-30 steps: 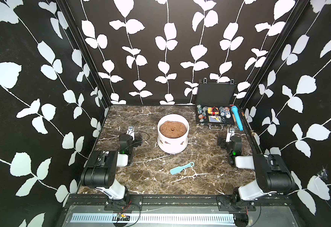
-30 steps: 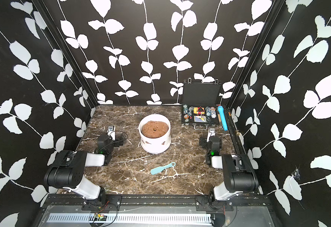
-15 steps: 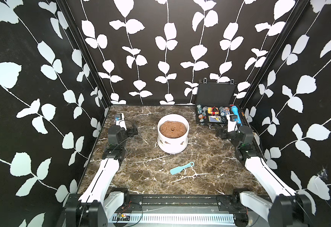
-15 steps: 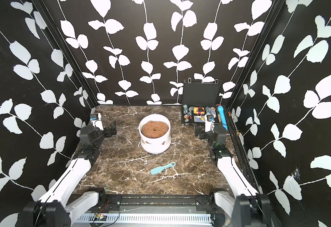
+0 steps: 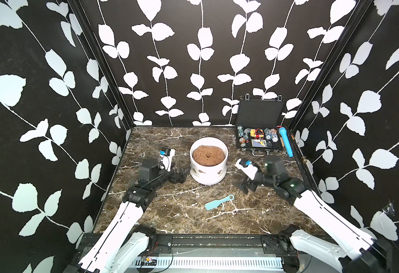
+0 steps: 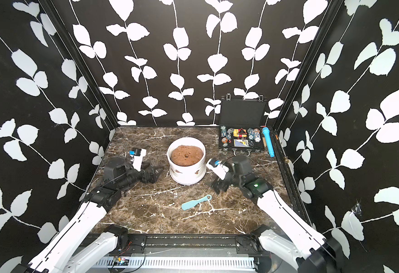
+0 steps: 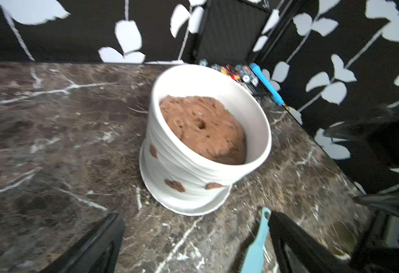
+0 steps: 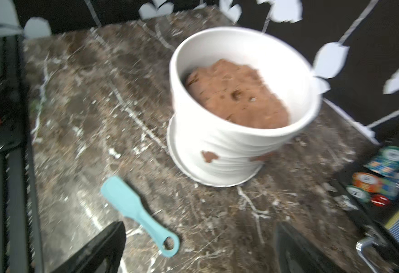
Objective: Scrub the dried mud off the ceramic pot
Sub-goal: Pick up the brush from the center of the board.
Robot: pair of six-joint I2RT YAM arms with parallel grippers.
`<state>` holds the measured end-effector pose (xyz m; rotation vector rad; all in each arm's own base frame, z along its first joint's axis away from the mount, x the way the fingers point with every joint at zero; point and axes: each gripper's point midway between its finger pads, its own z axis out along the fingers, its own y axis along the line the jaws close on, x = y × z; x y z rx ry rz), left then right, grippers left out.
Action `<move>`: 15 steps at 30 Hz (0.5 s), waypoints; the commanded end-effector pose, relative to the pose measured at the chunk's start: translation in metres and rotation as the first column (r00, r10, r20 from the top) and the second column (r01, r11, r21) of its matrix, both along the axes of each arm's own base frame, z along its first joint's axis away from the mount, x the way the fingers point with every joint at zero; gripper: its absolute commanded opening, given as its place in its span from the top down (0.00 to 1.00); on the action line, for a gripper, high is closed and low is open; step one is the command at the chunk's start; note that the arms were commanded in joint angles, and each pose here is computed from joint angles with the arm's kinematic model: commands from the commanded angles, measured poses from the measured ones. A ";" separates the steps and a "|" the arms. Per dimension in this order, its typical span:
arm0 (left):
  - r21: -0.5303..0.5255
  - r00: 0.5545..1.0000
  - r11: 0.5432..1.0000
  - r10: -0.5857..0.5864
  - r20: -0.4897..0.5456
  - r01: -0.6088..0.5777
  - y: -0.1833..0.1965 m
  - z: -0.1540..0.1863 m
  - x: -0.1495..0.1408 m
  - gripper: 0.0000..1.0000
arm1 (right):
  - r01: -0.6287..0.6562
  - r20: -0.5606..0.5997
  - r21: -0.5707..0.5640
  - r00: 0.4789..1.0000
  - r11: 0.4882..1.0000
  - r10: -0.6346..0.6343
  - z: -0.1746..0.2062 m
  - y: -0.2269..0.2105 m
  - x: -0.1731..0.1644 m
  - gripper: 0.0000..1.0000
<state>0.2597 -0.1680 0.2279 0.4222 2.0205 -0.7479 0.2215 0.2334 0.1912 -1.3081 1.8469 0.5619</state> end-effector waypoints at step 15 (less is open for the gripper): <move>0.066 0.936 0.996 -0.039 -0.349 0.066 -0.013 -0.100 -0.060 0.01 | -0.340 -0.097 -0.340 0.940 0.877 0.327 -0.114 0.057 -0.029 0.11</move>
